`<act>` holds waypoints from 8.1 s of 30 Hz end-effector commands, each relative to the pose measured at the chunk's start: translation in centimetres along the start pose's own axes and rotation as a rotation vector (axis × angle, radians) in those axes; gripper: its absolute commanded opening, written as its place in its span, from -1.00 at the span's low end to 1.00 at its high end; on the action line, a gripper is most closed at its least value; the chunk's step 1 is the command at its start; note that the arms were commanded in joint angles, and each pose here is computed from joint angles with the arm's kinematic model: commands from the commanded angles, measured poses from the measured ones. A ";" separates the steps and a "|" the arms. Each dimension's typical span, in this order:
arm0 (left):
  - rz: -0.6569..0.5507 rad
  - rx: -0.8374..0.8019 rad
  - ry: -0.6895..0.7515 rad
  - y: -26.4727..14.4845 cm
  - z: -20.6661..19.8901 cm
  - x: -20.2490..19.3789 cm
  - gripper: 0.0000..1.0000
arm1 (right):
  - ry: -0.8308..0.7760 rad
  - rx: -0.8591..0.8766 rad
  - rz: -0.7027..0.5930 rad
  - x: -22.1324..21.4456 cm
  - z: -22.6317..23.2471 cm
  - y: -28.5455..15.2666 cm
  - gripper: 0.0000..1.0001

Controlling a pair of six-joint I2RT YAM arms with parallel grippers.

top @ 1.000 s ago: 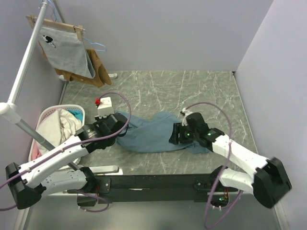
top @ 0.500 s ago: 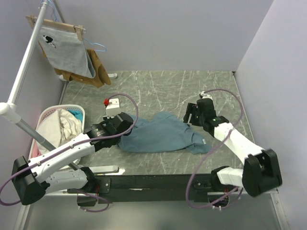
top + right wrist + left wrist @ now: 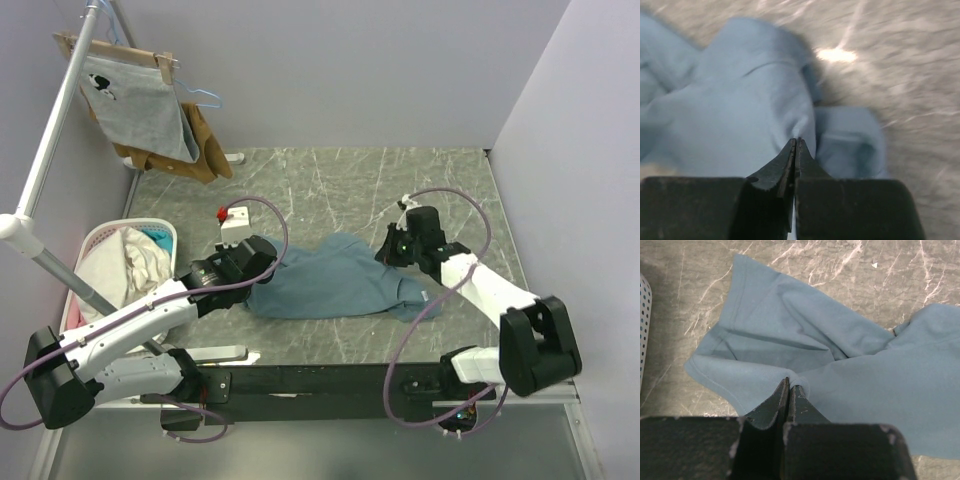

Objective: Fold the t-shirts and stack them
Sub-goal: Flatten out the tshirt

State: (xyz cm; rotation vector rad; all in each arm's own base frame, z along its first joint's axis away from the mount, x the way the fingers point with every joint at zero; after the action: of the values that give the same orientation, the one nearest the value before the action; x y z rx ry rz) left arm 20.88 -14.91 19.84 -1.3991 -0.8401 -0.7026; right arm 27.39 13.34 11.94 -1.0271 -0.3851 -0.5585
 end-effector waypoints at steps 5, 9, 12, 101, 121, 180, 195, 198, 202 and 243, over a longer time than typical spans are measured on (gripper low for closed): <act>-0.006 -0.033 -0.016 0.3 -0.4 0.1 -0.98 | -0.118 0.347 0.131 -6.5 7.4 -5.4 -1.00; 0.001 -0.036 -0.008 0.6 -0.7 0.0 -0.98 | -0.132 0.395 0.324 -13.5 7.9 -6.3 -0.73; 0.002 -0.033 -0.007 0.7 -0.8 -0.1 -0.98 | -0.130 0.322 0.336 -15.4 7.1 -6.8 -0.18; 0.049 -0.065 0.008 2.5 -0.8 -1.4 -0.96 | -0.071 0.019 0.040 -14.1 3.7 -7.1 0.65; 0.043 -0.065 0.007 2.4 -0.7 -1.4 -0.97 | -0.097 0.187 0.013 -12.6 6.0 -6.8 -1.00; -0.321 0.024 -0.192 2.2 2.0 18.1 -0.98 | -0.059 -0.261 -0.630 19.8 4.6 -13.4 -1.00; -0.337 -0.026 -0.078 23.4 0.2 24.0 -0.98 | 0.016 -0.245 -0.533 35.7 0.2 3.4 -0.96; -0.310 -0.050 -0.056 27.3 -0.4 24.1 -0.23 | -0.006 -0.174 -0.592 37.6 0.3 5.4 0.89; -0.308 -0.029 -0.072 25.9 0.0 23.9 0.90 | 0.029 -0.231 -0.550 34.9 -1.0 4.6 0.99; 0.350 -0.045 -0.005 12.4 -0.8 -8.4 0.99 | 0.074 -0.238 0.157 -4.3 -2.4 3.4 0.99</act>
State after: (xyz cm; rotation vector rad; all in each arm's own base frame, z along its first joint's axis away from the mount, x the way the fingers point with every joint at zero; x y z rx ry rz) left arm 27.14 -14.99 6.35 -1.5367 -0.5608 -0.4778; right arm 25.07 12.95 6.98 -1.2257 -0.1680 -0.5246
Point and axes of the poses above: each gripper's point midway between its finger pads, its own y axis out along the fingers, its own z axis along the line the jaws close on, x = y × z, the point moved 5 cm from there along -y, back along the fingers, and after that the axes turned 6 degrees about y, right-handed, at the moved point
